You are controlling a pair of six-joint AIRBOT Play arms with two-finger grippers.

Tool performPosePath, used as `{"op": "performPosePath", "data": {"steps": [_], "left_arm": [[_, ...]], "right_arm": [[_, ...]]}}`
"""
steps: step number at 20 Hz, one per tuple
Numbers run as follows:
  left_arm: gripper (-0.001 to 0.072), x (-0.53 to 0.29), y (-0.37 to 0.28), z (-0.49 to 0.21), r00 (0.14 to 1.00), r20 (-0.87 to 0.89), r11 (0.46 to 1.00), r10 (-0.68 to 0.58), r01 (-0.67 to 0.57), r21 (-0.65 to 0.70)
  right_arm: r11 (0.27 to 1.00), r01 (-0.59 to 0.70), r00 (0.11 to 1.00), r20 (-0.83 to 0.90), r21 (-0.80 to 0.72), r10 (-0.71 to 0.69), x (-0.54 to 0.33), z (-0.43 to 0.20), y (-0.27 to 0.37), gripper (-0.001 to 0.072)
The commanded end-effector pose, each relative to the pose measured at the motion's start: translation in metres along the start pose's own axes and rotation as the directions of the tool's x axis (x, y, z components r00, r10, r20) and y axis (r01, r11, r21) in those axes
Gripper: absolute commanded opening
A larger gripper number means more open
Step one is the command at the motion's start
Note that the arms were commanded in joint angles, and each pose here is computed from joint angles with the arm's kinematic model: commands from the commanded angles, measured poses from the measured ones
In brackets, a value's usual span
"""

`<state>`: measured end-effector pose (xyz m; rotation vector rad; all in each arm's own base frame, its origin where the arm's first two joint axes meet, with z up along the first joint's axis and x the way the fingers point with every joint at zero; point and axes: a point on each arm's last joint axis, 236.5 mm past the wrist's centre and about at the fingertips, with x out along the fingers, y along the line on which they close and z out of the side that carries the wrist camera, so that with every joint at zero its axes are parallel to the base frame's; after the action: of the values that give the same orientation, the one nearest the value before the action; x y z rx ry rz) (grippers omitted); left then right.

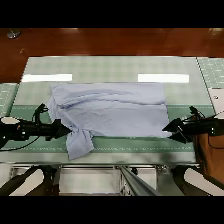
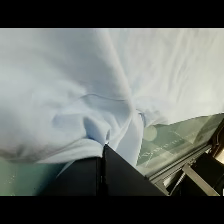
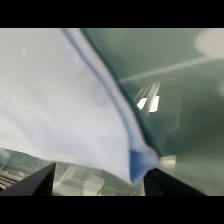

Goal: Fold the shirts.

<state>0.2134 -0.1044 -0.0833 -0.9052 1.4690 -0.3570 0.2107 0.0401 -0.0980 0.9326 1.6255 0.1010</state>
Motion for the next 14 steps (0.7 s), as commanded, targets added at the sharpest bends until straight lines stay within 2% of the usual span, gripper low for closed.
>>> {"op": "performPosePath", "data": {"steps": [1, 2, 3, 4, 7, 11, 12, 14], "left_arm": [[0.002, 0.0, 0.0, 0.001, 1.0, 0.003, 1.0, 0.001, -0.001, 0.002], [0.002, 0.0, 0.0, 0.001, 1.0, 0.003, 1.0, 0.001, -0.001, 0.002], [0.002, 0.0, 0.0, 0.001, 1.0, 0.004, 1.0, 0.001, -0.001, 0.002], [0.002, -0.001, -0.002, 0.002, 1.0, 0.006, 1.0, -0.001, 0.001, 0.006], [0.002, -0.018, -0.021, 0.023, 0.999, 0.04, 0.997, -0.014, 0.011, 0.071], [0.002, -0.058, -0.056, 0.082, 0.982, 0.19, 0.986, -0.015, -0.017, 0.167], [0.002, -0.065, -0.061, 0.099, 0.973, 0.229, 0.985, -0.013, -0.027, 0.172], [0.002, -0.071, -0.066, 0.13, 0.958, 0.288, 0.984, -0.003, -0.049, 0.172]], "right_arm": [[0.999, 0.026, 0.997, 0.071, -0.031, -0.024, 0.004, 0.031, 0.012, 0.0613], [0.999, 0.027, 0.998, 0.06, -0.036, -0.024, 0.006, 0.032, 0.015, 0.0511], [0.998, 0.021, 0.999, 0.04, -0.066, -0.018, 0.009, 0.03, 0.021, 0.0218], [0.99, 0.012, 1.0, 0.025, -0.138, -0.009, 0.009, 0.028, 0.029, 0.0024], [0.973, 0.041, 0.998, 0.053, -0.228, -0.029, -0.011, 0.043, 0.043, 0.0022], [0.951, 0.124, 0.976, 0.21, -0.282, -0.065, -0.059, 0.089, 0.067, 0.0022], [0.95, 0.125, 0.969, 0.239, -0.286, -0.055, -0.068, 0.099, 0.075, 0.0022], [0.951, 0.044, 0.97, 0.242, -0.305, 0.033, -0.072, 0.111, 0.105, 0.0022]]}}
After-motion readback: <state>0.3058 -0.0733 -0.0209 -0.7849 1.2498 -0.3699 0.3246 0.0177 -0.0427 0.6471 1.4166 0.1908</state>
